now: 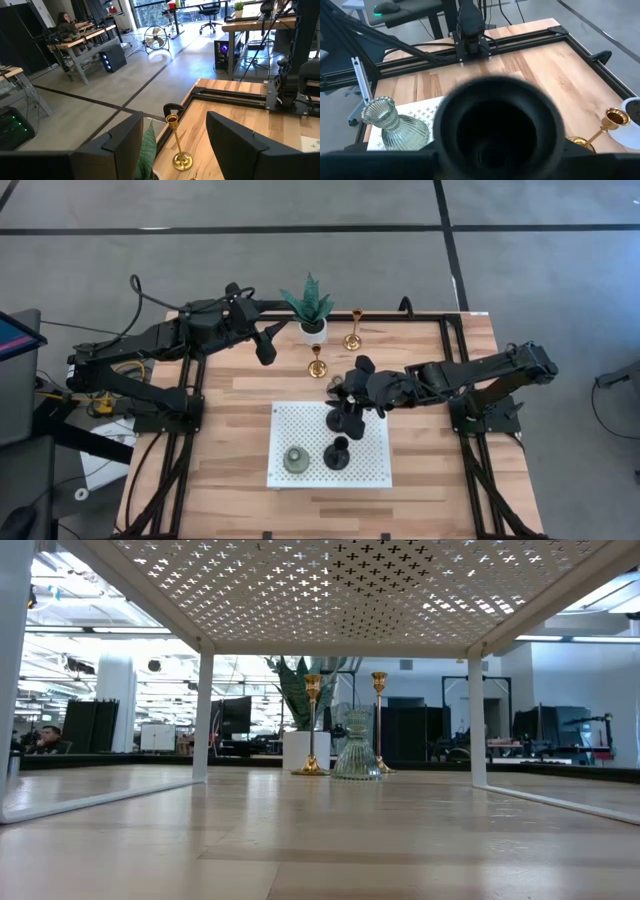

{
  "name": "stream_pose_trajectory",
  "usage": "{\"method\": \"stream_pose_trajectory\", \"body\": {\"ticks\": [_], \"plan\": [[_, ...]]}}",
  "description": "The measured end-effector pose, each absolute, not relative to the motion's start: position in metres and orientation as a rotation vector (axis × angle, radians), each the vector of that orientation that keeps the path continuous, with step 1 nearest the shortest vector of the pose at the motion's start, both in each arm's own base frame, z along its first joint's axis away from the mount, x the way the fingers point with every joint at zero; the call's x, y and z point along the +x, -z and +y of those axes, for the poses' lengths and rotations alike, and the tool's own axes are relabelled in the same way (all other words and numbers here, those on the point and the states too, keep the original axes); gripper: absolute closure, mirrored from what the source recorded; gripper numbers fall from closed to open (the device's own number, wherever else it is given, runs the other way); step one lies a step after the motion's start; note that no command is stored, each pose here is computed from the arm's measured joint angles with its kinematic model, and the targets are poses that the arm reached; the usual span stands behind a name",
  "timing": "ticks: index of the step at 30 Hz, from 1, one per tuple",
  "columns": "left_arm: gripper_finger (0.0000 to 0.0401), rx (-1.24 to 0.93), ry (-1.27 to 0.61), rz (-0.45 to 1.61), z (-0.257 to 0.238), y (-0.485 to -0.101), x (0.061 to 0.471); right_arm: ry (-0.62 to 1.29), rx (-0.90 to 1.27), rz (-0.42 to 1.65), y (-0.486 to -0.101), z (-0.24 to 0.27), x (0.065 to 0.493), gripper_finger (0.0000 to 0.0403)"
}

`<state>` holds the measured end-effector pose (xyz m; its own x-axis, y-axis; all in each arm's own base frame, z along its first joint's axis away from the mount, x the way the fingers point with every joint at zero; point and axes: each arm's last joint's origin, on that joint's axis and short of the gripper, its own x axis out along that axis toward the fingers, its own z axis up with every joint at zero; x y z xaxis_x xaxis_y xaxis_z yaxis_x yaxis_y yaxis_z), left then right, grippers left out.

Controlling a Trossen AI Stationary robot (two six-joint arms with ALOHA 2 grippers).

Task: Pick & Place candle stick holders
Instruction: Align the black candle holder with the other black candle holder on the shelf

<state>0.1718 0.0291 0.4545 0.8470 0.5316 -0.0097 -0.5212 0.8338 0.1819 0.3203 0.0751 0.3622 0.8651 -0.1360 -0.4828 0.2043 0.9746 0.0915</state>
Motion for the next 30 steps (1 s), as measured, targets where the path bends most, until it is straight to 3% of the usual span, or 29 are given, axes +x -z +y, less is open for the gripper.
{"method": "stream_pose_trajectory", "body": {"ticks": [19,30], "plan": [[0.0183,0.176,-0.558,0.063,0.029,-0.454,0.172,0.149,0.151,0.502,-0.384,0.067,0.288,0.0155],[0.0183,0.176,-0.558,0.063,0.029,-0.454,0.172,0.104,0.202,0.567,-0.381,0.065,0.285,0.0136]]}}
